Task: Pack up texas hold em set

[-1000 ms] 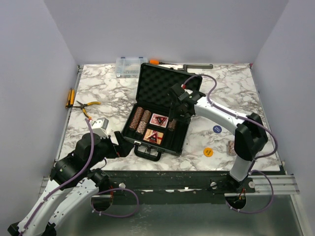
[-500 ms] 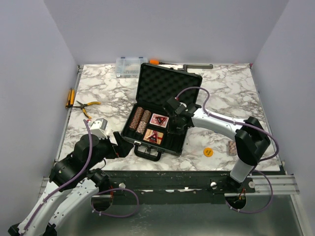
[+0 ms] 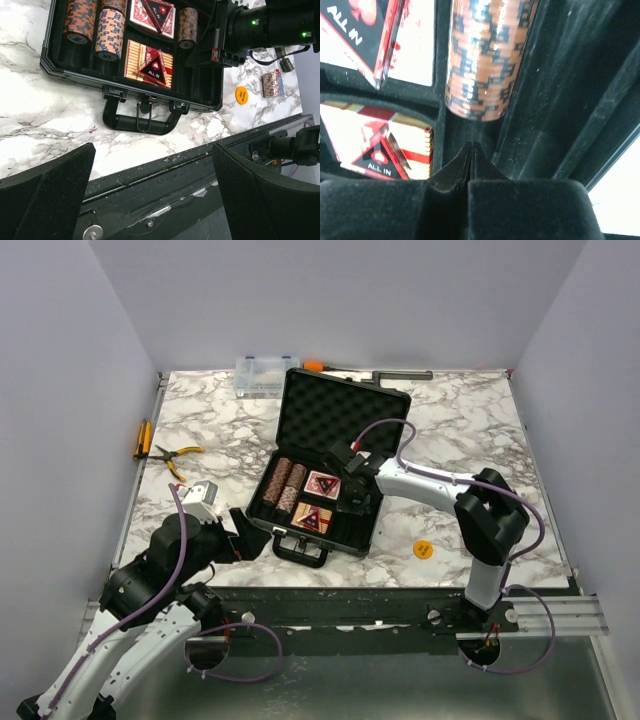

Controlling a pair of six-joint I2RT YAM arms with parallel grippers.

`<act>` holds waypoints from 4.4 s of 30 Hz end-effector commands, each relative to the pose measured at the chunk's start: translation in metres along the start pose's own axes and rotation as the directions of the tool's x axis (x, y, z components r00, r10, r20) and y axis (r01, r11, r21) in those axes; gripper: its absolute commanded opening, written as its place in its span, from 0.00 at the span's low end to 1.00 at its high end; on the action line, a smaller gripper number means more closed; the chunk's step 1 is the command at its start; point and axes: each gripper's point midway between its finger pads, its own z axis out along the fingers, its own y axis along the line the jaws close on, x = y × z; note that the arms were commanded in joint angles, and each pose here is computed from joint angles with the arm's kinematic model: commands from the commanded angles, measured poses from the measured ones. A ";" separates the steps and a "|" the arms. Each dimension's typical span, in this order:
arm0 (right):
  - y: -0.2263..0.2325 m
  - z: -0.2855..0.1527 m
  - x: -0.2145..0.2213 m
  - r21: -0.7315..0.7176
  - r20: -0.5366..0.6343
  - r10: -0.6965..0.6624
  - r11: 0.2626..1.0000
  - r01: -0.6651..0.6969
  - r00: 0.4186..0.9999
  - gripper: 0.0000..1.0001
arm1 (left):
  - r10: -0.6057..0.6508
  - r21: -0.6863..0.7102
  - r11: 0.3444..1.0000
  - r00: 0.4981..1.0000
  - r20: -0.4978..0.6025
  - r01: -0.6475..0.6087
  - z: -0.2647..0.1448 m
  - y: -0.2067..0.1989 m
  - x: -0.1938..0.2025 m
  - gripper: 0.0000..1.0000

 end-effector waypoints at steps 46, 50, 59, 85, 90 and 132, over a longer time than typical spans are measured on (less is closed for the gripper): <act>-0.022 -0.120 -0.060 0.072 0.277 -0.064 0.996 0.046 0.959 0.63 | 0.004 0.017 1.000 1.000 -0.016 -0.004 0.006 -0.003 0.002 0.98; -0.042 -0.123 -0.050 0.100 0.269 -0.054 0.995 0.028 0.962 0.67 | 0.008 0.010 1.000 1.000 -0.020 -0.008 0.007 -0.002 0.003 0.99; -0.083 -0.122 -0.029 0.178 0.245 -0.009 0.983 -0.036 0.969 0.79 | -0.003 -0.019 1.000 1.000 0.009 0.003 0.006 0.004 -0.001 0.99; -0.167 -0.081 0.054 0.249 0.158 0.312 0.906 -0.344 0.937 0.83 | 0.004 -0.030 1.000 1.000 -0.012 -0.005 0.009 0.005 0.001 0.99; -0.177 -0.070 0.060 0.269 0.147 0.343 0.889 -0.371 0.928 0.82 | 0.002 -0.033 0.999 1.000 -0.013 -0.003 0.009 0.006 0.001 0.98; -0.222 -0.002 0.062 0.321 0.089 0.452 0.831 -0.455 0.888 0.56 | -0.003 -0.045 0.999 1.000 -0.024 0.002 0.012 0.007 0.002 0.99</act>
